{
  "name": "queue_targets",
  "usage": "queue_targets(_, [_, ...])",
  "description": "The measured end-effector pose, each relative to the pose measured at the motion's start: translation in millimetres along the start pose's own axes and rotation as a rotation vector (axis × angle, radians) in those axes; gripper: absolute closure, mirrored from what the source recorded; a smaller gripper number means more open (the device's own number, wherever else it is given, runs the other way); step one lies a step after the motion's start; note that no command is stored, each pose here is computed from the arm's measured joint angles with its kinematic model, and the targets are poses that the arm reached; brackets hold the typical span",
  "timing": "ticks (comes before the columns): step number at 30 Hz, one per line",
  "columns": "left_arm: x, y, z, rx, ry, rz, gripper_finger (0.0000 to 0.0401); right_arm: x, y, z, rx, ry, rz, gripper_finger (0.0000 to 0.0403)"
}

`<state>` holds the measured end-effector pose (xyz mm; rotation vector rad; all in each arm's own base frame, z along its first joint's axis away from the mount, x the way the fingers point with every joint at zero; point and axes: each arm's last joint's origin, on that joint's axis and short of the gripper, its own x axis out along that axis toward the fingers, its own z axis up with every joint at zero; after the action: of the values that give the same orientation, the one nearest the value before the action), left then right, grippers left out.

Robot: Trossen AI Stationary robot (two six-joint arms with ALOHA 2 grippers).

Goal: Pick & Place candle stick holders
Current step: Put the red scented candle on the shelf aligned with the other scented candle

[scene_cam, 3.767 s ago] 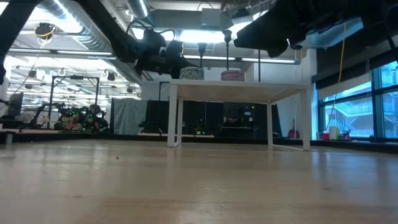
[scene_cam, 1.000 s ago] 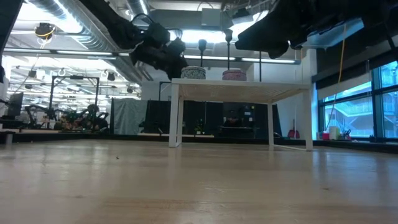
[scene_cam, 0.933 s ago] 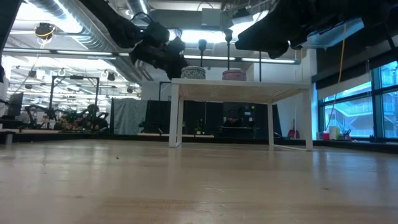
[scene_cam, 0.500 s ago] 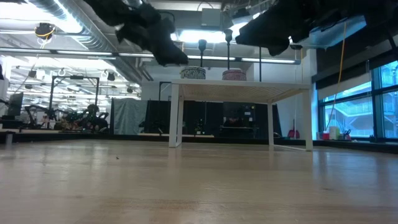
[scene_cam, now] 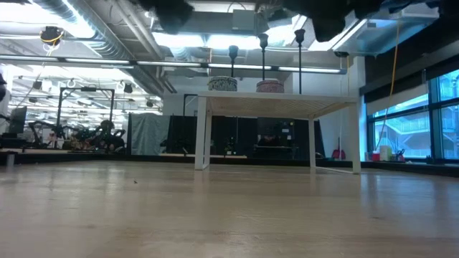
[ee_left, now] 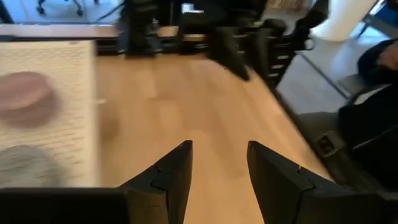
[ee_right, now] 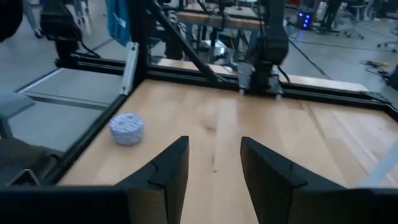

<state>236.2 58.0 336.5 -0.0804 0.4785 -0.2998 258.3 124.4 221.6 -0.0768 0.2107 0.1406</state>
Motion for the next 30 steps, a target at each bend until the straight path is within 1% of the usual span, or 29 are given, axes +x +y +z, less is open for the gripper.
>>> queue_targets(2, [3.3, -21.4, -6.3, -0.015, -0.007, -0.016, 0.0253, -1.2, 3.8, 1.1, 0.011, -0.012, 0.014, 0.0254])
queue_targets(5, [7.6, -50.2, -19.9, -0.034, -0.008, -0.010, 0.0253, -3.0, 9.8, 2.0, 0.041, -0.025, 0.036, 0.0254])
queue_targets(7, [11.2, -66.7, -30.5, -0.048, -0.019, -0.004, 0.0251, -2.6, 14.1, 1.7, 0.056, -0.036, 0.049, 0.0254])
queue_targets(10, [20.1, -88.8, -49.2, -0.086, -0.031, -0.025, 0.0251, 1.0, 21.0, -0.5, 0.076, -0.058, 0.068, 0.0254])
queue_targets(14, [35.1, -119.1, -74.8, -0.131, -0.037, -0.064, 0.0253, 15.5, 33.3, -0.5, 0.085, -0.033, 0.085, 0.0254])
queue_targets(19, [51.5, -157.1, -105.2, -0.177, -0.033, -0.066, 0.0251, 44.0, 48.1, 0.7, 0.109, 0.033, 0.088, 0.0254])
queue_targets(22, [58.9, -180.3, -120.2, -0.235, 0.014, -0.075, 0.0253, 58.7, 54.3, -0.9, 0.117, 0.086, 0.080, 0.0254])
queue_targets(25, [66.5, -201.0, -136.6, -0.325, 0.086, -0.084, 0.0255, 67.9, 59.1, -2.9, 0.094, 0.128, 0.098, 0.0254])
queue_targets(30, [82.3, -222.4, -157.7, -0.445, 0.162, -0.095, 0.0256, 72.9, 53.8, -3.6, 0.056, 0.150, 0.109, 0.0254])
